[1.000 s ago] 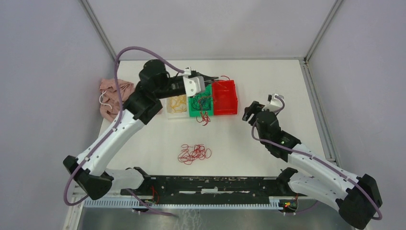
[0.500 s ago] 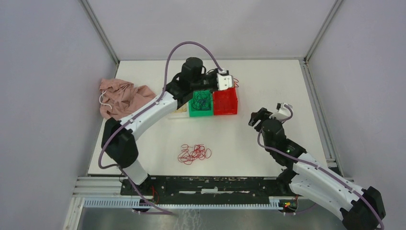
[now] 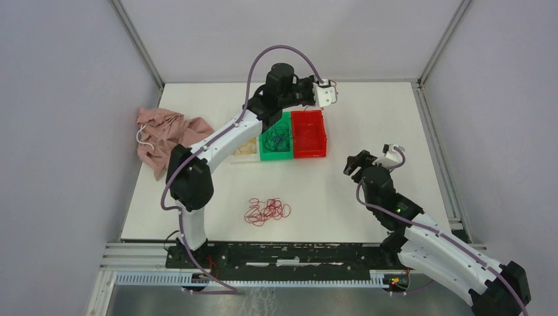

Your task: Untangle the cables

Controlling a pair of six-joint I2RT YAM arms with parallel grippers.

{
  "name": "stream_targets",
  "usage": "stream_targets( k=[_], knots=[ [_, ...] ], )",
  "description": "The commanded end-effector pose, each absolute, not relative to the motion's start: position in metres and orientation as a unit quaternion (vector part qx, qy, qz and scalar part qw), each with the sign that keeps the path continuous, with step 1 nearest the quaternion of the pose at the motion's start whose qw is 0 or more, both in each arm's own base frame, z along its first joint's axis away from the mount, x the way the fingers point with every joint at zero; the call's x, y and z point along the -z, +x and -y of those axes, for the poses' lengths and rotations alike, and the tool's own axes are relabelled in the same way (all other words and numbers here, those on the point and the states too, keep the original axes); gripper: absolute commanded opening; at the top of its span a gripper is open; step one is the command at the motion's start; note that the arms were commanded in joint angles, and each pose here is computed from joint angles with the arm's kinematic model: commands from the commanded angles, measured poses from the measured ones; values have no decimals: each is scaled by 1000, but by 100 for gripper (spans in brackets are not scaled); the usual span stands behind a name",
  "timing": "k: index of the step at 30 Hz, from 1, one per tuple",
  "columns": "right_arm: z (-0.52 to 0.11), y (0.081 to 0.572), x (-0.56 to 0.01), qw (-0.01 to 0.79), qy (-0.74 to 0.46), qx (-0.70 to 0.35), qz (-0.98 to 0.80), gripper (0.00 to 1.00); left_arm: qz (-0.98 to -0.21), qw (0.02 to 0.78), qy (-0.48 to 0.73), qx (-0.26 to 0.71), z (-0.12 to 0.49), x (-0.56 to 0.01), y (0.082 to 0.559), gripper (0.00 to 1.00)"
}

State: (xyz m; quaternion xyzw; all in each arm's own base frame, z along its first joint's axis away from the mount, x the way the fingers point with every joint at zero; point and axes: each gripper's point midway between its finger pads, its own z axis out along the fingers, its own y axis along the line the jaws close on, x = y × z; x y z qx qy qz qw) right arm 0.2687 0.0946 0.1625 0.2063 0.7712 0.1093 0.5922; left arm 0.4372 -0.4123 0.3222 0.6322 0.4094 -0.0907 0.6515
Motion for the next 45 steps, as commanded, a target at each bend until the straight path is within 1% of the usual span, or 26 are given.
stream_targets(
  k=[1, 6, 10, 14, 20, 23, 29, 32, 34, 35, 37, 39, 40, 42, 45],
  knots=[
    [-90, 271, -165, 600, 217, -104, -763, 72, -382, 680, 625, 41, 415, -342, 454, 3],
    [-88, 270, -166, 602, 218, -104, -761, 72, -411, 655, 633, 36, 411, -315, 459, 3],
    [-87, 269, -170, 605, 218, -104, -759, 72, -461, 603, 650, 40, 407, -276, 460, 3],
    [-84, 267, -174, 607, 219, -102, -757, 72, -510, 521, 683, 42, 399, -231, 452, 8],
    [-81, 266, -182, 612, 224, -105, -751, 73, -547, 464, 696, 33, 389, -200, 451, 16],
    [-80, 265, -184, 613, 224, -105, -751, 73, -570, 440, 693, 24, 383, -186, 454, 16],
    [-79, 264, -186, 613, 224, -105, -750, 72, -588, 404, 701, 1, 377, -160, 458, 13],
    [-78, 264, -187, 615, 222, -102, -750, 73, -586, 383, 714, -13, 376, -146, 458, 13],
    [-78, 265, -188, 615, 222, -102, -749, 73, -583, 369, 723, -17, 375, -135, 458, 16],
    [-79, 265, -188, 615, 222, -103, -749, 73, -582, 366, 726, -18, 375, -133, 458, 20],
    [-79, 265, -188, 615, 220, -103, -750, 73, -582, 361, 728, -17, 376, -128, 457, 33],
    [-79, 265, -187, 615, 217, -100, -751, 73, -578, 353, 735, -17, 375, -124, 455, 50],
    [-79, 265, -187, 615, 216, -99, -751, 73, -575, 350, 739, -17, 375, -124, 454, 62],
    [-78, 265, -189, 616, 217, -98, -751, 73, -568, 344, 747, -15, 376, -130, 450, 78],
    [-81, 265, -192, 616, 210, -105, -752, 73, -561, 341, 754, 5, 379, -150, 442, 85]
  ],
)
